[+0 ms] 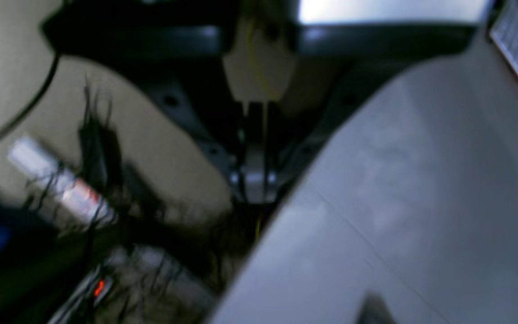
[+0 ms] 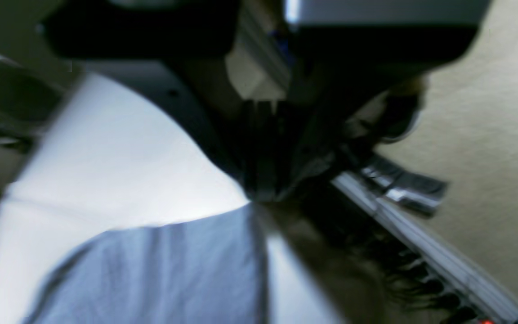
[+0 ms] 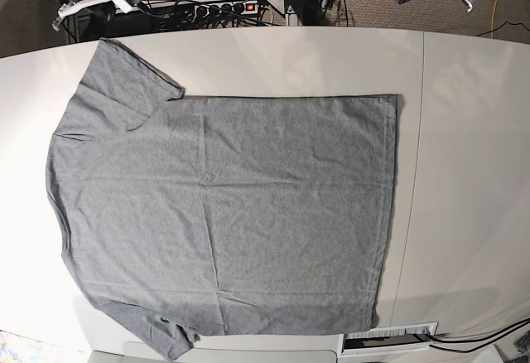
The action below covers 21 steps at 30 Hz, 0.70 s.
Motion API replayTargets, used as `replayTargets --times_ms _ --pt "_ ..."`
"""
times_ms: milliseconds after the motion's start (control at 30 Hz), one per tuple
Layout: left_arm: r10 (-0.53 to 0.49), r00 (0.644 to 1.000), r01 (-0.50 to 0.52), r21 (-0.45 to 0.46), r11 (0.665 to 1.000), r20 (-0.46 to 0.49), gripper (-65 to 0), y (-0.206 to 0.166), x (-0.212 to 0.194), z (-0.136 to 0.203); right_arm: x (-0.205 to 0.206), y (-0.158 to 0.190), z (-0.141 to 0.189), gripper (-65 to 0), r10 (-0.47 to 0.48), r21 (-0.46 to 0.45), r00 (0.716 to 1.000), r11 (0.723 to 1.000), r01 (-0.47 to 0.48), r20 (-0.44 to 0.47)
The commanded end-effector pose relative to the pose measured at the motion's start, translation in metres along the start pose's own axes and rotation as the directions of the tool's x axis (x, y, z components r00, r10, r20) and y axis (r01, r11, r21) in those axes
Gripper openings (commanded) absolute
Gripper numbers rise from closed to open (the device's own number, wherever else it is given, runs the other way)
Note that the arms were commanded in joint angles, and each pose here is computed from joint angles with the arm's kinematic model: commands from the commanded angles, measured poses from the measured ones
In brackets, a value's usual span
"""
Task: Fold the T-shirt properly
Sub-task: 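Move both grippers down to the shoulder corners of the grey T-shirt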
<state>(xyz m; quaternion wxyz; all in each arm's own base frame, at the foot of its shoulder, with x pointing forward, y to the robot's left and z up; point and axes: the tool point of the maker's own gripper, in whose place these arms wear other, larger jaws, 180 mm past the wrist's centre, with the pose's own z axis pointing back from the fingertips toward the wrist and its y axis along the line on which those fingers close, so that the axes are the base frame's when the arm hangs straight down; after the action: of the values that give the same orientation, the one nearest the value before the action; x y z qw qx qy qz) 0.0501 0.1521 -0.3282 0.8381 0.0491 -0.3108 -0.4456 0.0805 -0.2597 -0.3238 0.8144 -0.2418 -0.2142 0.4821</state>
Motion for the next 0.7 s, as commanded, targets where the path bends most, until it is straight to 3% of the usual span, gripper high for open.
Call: replayTargets --times_ms 0,133,333,500,667 --pt "-0.039 0.997 0.039 -0.004 0.999 0.061 -65.0 0.003 0.013 0.002 0.01 -0.011 0.007 -65.0 0.019 -0.035 0.999 0.999 -0.018 0.028" --pt "-0.111 0.987 0.117 -0.047 0.992 0.116 -65.0 0.005 0.024 -0.006 0.012 -0.018 0.009 -65.0 0.041 -0.064 0.999 0.997 -0.039 0.02" --pt "-0.148 0.969 0.139 0.06 0.989 0.2 -65.0 0.037 0.05 -0.019 0.005 -0.028 0.01 -65.0 0.106 -0.112 0.994 0.988 -0.108 -0.03" --pt "-0.203 0.919 0.154 0.167 0.974 0.339 -65.0 0.067 0.088 -0.023 0.007 -0.032 0.01 -65.0 0.126 -0.134 0.992 0.982 -0.129 -0.03" --pt "-0.219 0.906 0.157 0.194 0.968 0.362 -65.0 0.083 0.086 -0.043 0.015 -0.038 0.006 -65.0 0.128 -0.151 0.992 0.98 -0.126 0.001"
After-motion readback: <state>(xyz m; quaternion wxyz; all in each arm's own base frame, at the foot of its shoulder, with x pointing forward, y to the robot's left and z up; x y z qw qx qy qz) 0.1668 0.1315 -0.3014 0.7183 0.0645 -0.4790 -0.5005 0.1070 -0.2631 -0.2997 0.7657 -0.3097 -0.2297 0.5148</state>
